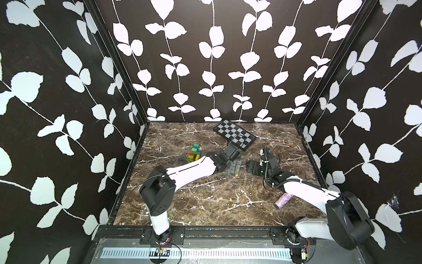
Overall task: Assemble the letter h with lego
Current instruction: Assemble the lego brick with the lego brick, then adjust the lego brick at the center of the board.
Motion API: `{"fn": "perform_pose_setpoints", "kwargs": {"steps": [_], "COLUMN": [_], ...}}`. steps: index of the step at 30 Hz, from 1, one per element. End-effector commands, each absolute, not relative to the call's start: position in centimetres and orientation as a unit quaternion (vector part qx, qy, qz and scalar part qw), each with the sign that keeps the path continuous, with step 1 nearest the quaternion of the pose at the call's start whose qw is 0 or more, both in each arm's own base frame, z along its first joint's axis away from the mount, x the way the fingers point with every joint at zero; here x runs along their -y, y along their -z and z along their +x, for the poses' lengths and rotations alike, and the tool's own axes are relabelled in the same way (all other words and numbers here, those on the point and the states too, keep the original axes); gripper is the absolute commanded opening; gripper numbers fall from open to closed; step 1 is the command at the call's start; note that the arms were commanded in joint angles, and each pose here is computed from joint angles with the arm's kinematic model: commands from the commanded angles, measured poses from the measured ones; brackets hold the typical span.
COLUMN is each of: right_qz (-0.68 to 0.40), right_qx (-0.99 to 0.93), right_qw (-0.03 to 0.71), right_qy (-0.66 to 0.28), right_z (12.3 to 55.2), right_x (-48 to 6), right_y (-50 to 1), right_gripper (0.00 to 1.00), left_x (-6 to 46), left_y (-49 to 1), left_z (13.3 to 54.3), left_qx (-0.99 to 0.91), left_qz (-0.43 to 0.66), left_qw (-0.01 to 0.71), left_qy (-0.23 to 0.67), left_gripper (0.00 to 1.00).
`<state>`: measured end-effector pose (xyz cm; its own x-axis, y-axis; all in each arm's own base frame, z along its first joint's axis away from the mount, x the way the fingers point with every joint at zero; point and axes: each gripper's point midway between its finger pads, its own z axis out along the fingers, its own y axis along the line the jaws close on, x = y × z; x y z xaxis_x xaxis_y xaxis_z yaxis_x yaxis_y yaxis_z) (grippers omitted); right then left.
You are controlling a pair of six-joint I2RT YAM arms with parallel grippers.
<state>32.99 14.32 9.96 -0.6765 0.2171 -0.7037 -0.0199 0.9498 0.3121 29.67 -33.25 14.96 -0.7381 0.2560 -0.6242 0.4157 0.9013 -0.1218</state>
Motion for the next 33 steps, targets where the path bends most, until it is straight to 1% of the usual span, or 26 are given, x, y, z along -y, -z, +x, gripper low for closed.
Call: {"fn": "perform_pose_setpoints", "kwargs": {"steps": [1, 3, 4, 6, 9, 11, 12, 13, 14, 17, 21, 24, 28, 31, 33], "right_qz": [0.034, 0.003, -0.008, -0.032, -0.061, -0.139, -0.194, -0.235, -0.268, -0.328, -0.397, -0.420, -0.425, -0.434, -0.441], "right_qx": [-0.876, -0.854, -0.844, -0.822, -0.816, -0.813, -0.805, -0.796, -0.786, -0.758, -0.719, -0.722, -0.731, -0.740, -0.742], "right_qw": [0.466, 0.506, 0.525, 0.562, 0.573, 0.558, 0.545, 0.533, 0.523, 0.511, 0.475, 0.443, 0.427, 0.401, 0.393], "right_qy": [-0.123, -0.119, -0.112, -0.084, -0.048, -0.092, -0.130, -0.162, -0.191, -0.238, -0.315, -0.325, -0.320, -0.321, -0.318], "right_z": [33.6, 33.5, 33.5, 33.1, 33.2, 33.2, 32.9, 32.5, 32.1, 31.1, 29.3, 29.0, 29.3, 29.7, 30.1], "right_x": [-13.1, -13.0, -12.7, -11.9, -11.3, -14.2, -16.5, -18.3, -19.8, -22.1, -24.9, -25.4, -25.5, -25.9, -26.1], "right_y": [-11.9, -13.2, -13.7, -14.2, -14.2, -14.4, -14.6, -14.6, -14.4, -13.8, -13.7, -12.6, -11.6, -10.7, -10.4], "right_gripper": [0.95, 0.91, 0.91, 0.94, 0.98, 0.98, 0.97, 0.93, 0.92, 0.91, 0.84, 0.80, 0.77, 0.70, 0.67], "left_x": [32.7, 31.4, 30.6, 28.7, 25.6, 24.1, 23.4, 22.8, 22.2, 21.0, 20.5, 20.1, 20.2, 20.4, 20.5], "left_y": [-18.0, -17.2, -16.4, -14.9, -12.9, -12.2, -12.0, -11.9, -12.0, -12.2, -13.0, -13.2, -13.0, -13.0, -13.0], "left_z": [28.4, 27.4, 27.0, 26.3, 25.9, 25.7, 25.6, 25.6, 25.6, 25.8, 25.8, 25.8, 25.6, 25.6, 25.6], "left_qx": [-0.896, -0.890, -0.891, -0.894, -0.901, -0.902, -0.901, -0.900, -0.899, -0.899, -0.895, -0.893, -0.893, -0.894, -0.894], "left_qz": [0.194, 0.194, 0.192, 0.180, 0.150, 0.138, 0.139, 0.139, 0.137, 0.123, 0.110, 0.100, 0.095, 0.096, 0.096], "left_qw": [0.358, 0.366, 0.365, 0.359, 0.347, 0.349, 0.356, 0.362, 0.370, 0.386, 0.398, 0.405, 0.403, 0.399, 0.397], "left_qy": [0.178, 0.190, 0.191, 0.198, 0.212, 0.215, 0.208, 0.198, 0.188, 0.169, 0.169, 0.169, 0.178, 0.183, 0.184], "left_gripper": [0.99, 0.99, 0.99, 0.99, 0.99, 0.99, 0.99, 0.99, 0.99, 0.99, 0.99, 0.99, 0.99, 0.99, 0.99]}}
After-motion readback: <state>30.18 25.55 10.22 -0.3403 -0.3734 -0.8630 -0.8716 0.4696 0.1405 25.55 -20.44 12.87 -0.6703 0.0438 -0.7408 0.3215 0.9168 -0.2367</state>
